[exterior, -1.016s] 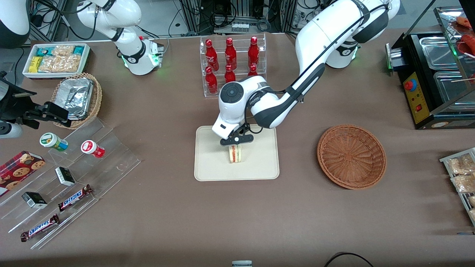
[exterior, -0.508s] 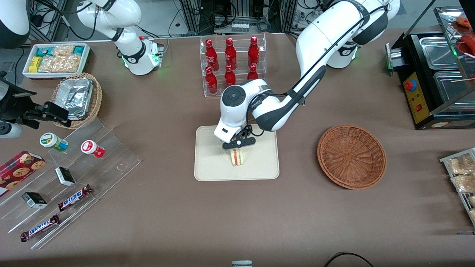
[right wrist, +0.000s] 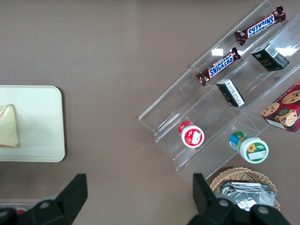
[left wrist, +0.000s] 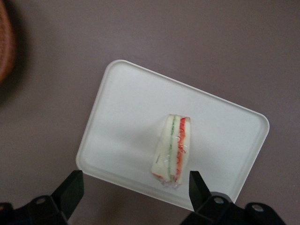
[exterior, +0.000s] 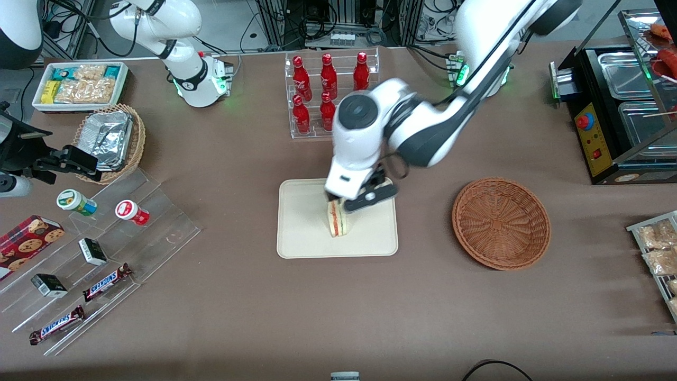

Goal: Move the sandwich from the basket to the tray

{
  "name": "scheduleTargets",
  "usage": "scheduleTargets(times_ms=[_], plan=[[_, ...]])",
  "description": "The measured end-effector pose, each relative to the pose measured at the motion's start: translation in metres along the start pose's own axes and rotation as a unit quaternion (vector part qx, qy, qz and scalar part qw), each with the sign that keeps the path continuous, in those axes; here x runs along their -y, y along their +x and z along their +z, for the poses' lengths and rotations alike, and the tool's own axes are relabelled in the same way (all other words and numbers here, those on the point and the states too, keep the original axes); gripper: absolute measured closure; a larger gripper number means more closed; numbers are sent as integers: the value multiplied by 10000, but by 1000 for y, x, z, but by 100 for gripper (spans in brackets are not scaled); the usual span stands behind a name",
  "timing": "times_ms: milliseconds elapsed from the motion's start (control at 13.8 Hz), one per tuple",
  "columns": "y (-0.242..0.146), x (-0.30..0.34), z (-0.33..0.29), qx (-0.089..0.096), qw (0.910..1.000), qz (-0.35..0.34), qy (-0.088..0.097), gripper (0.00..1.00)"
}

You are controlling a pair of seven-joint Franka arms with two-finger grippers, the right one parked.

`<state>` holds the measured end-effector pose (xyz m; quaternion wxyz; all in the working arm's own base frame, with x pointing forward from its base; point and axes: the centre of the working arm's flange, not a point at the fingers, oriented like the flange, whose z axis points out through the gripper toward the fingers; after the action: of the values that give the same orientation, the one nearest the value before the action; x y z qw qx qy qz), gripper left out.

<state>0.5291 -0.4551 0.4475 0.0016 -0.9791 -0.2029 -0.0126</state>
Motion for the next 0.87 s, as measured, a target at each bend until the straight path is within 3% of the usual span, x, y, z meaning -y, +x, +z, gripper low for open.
scheduleTargets(times_ms=[145,290,581,871], plan=[[24,43,-51,58,9995,-222,199,1],[47,85,-81,255,9987,-112,420,1],[98,168,-118,578,9960,235,645,1],[129,230,-129,766,9930,637,629,1]])
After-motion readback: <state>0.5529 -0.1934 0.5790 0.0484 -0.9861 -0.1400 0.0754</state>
